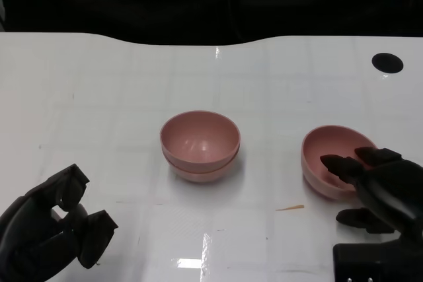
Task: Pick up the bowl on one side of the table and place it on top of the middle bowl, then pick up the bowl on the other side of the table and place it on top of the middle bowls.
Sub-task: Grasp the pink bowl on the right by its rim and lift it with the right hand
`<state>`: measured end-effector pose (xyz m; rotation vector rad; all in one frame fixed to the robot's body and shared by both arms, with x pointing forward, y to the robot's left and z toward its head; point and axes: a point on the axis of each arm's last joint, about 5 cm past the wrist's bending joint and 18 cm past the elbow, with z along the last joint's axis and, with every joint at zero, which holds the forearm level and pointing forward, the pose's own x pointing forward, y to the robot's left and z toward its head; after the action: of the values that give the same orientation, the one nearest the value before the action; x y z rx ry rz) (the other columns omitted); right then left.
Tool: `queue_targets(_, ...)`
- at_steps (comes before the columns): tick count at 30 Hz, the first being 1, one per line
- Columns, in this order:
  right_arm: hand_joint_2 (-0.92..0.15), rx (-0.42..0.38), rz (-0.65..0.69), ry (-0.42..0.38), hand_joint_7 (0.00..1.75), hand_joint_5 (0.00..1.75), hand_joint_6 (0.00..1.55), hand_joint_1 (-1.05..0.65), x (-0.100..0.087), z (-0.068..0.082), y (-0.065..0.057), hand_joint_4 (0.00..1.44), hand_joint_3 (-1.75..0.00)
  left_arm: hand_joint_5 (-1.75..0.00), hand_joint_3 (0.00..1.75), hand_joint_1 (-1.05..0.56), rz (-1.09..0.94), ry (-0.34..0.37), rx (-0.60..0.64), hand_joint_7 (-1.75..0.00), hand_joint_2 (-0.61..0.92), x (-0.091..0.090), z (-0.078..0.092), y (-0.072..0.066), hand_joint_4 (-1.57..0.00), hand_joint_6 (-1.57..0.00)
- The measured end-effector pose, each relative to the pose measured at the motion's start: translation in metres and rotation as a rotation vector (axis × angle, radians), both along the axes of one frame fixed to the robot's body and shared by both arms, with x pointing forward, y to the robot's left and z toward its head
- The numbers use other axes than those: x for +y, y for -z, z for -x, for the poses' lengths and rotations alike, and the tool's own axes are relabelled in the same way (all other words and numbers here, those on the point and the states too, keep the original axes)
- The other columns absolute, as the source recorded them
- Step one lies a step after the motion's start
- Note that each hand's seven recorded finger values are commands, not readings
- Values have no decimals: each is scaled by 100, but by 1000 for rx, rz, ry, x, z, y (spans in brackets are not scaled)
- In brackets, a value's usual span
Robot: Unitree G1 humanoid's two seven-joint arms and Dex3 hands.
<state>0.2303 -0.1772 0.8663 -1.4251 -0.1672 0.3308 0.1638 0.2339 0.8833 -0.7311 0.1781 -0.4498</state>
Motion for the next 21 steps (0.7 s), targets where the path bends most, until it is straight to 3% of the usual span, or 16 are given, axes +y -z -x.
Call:
queue_targets(4, -92, 14, 6, -16, 1, 3, 33, -75, 3, -7, 1, 32, -26, -175, 151, 2, 1, -10, 2, -175, 92, -1, 0, -1, -113, -82)
queue_targets(17, -92, 48, 26, -38, 2, 4, 37, -73, 6, -9, 7, 36, -24, -175, 151, 4, -3, -22, 13, -175, 92, -3, 0, -3, -112, -82)
queue_targets(21, -92, 43, 36, -58, 6, 7, 58, -54, 7, -11, 9, 62, -18, -175, 150, 5, -11, -35, 17, -175, 92, -4, 1, -5, -112, -83)
